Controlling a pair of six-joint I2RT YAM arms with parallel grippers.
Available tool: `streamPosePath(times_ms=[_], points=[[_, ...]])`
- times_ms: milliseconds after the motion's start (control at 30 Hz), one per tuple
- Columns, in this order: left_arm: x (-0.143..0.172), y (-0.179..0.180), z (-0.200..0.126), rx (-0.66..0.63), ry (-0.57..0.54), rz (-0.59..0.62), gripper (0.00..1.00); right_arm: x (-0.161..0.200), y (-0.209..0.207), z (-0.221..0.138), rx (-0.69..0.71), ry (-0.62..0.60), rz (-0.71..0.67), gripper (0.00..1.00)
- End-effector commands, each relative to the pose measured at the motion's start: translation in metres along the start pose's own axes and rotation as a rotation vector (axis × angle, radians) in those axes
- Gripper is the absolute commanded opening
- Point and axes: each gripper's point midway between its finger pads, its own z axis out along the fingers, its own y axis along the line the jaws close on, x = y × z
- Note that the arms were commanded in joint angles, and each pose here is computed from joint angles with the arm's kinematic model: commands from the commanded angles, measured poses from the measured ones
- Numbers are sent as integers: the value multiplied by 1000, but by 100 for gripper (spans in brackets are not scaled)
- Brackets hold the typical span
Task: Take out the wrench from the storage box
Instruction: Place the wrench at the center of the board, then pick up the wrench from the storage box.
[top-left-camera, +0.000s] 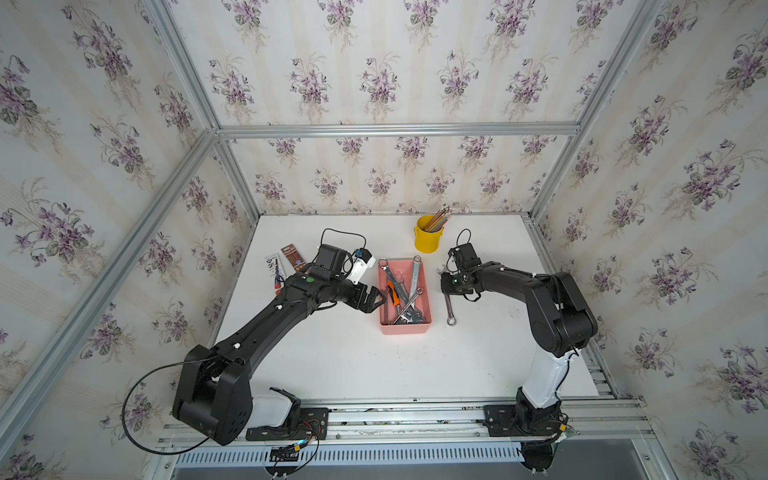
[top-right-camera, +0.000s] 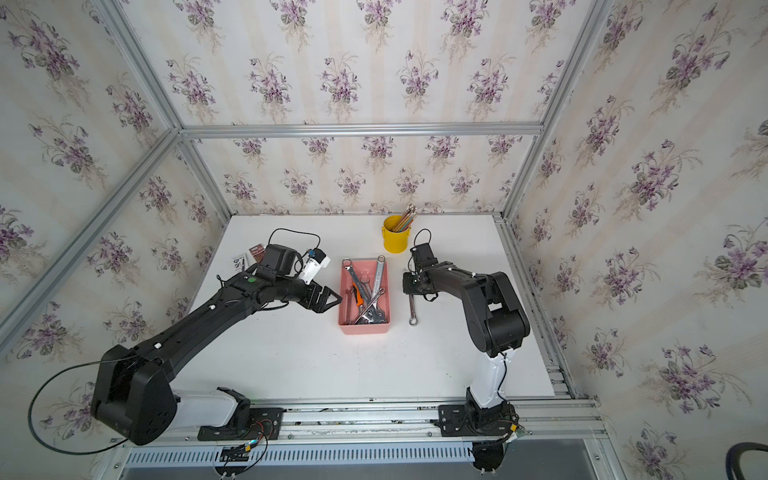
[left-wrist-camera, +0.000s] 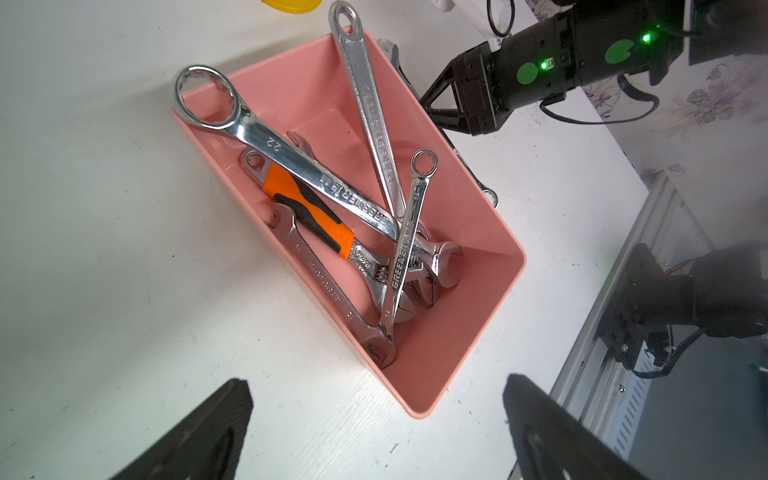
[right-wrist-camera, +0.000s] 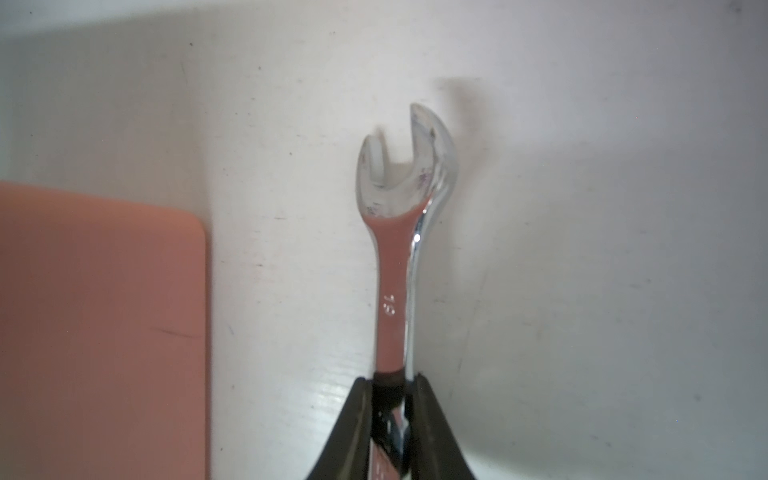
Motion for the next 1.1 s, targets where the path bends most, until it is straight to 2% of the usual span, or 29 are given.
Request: streamPosePath(times_ms=[0, 100, 267, 367, 533, 700, 867, 1067], points=[[-4, -3, -2, 14, -2, 12, 99, 11, -14, -4, 73, 36, 13, 21], [-7, -4, -3, 16, -6, 13, 99, 4, -14, -18, 87, 10, 7, 22], [-9, -6, -5, 17, -7, 18, 99, -9, -8, -49, 75, -40, 8, 34], [-9, -5, -7, 12, -2, 23, 99, -12, 4, -68, 29, -62, 28, 35], [-7, -4, -11, 5, 3, 23, 99, -12, 45, -109, -68, -98, 97, 35], [-4, 0, -13, -5, 2, 17, 99, 3, 116, -144, -230, -156, 262, 38], [-6, 1, -13, -4, -6, 14, 99, 24, 166, -133, -317, -151, 383, 40], [-8, 1, -16, -7, -19, 17, 99, 37, 164, -93, -238, -126, 436, 44]])
